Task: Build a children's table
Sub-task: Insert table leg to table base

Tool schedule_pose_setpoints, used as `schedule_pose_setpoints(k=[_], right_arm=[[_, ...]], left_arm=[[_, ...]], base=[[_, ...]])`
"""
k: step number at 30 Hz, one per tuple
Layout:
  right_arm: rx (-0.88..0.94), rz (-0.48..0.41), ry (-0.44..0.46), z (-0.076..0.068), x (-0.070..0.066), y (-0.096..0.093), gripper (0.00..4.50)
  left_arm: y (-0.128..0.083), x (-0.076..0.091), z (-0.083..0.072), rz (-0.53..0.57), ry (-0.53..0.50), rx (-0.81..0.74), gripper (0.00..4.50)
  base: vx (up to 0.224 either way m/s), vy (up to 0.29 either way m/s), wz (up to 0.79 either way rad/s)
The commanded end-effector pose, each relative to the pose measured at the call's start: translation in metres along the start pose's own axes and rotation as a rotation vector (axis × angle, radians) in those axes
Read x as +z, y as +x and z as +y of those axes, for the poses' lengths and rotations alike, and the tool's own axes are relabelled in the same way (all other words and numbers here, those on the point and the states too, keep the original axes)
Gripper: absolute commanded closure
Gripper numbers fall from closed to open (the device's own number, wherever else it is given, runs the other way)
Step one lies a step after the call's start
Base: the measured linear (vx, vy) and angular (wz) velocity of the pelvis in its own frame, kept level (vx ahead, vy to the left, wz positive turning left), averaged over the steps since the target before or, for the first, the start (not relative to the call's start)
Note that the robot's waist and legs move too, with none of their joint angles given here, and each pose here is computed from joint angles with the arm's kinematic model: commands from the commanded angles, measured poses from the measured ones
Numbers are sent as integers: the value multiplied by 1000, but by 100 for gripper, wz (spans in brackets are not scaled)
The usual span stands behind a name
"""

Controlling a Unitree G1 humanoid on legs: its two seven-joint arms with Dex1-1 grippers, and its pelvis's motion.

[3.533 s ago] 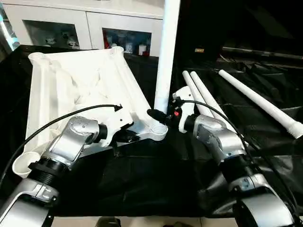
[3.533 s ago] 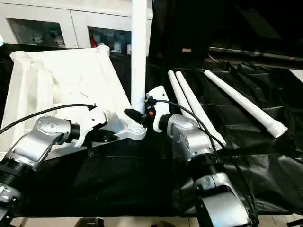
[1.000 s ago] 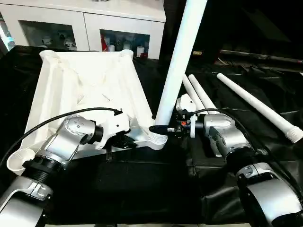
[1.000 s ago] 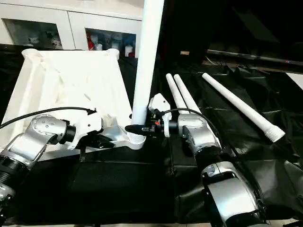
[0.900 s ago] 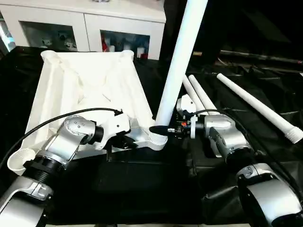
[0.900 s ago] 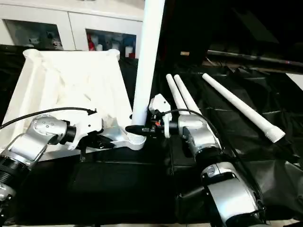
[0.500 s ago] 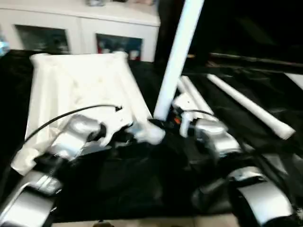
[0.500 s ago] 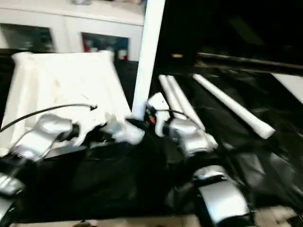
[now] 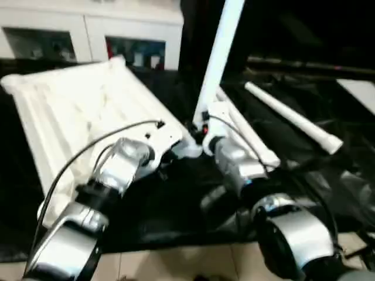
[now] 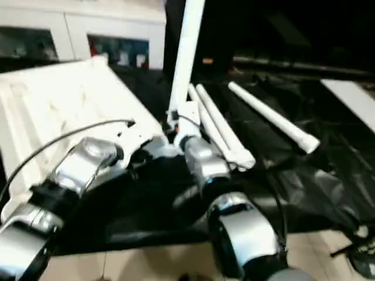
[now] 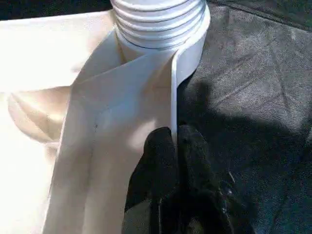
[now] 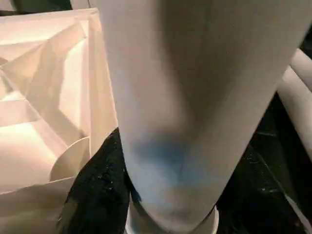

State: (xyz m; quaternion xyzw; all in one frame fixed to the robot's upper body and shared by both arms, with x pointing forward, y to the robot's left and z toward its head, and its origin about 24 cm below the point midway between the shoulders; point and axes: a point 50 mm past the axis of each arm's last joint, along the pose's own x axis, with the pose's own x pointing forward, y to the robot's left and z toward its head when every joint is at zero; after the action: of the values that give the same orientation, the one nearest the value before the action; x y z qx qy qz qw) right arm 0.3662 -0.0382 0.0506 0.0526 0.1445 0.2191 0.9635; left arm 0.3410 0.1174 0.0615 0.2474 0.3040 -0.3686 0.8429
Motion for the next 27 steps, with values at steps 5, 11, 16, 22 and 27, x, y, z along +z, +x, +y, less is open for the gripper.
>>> schedule_pose_setpoints(k=[5,11,16,22,27], right_arm=[[-2,318,83,12,-69,-12,261],[30,309,100,19,-67,-11,261],[44,306,36,19,-63,-9,261],[52,275,74,19,-53,-6,205],[66,250,73,19,-45,-3,163]], left_arm=[[-5,20,-2,-42,44,60,450],[-8,14,1,-33,30,61,450],[-9,12,2,-31,33,55,450],[-11,11,4,-35,40,52,450],[-12,11,4,-40,38,48,450]], base=[[12,-4,0],[62,-71,5],[71,-82,-12],[0,0,0],[0,0,0]])
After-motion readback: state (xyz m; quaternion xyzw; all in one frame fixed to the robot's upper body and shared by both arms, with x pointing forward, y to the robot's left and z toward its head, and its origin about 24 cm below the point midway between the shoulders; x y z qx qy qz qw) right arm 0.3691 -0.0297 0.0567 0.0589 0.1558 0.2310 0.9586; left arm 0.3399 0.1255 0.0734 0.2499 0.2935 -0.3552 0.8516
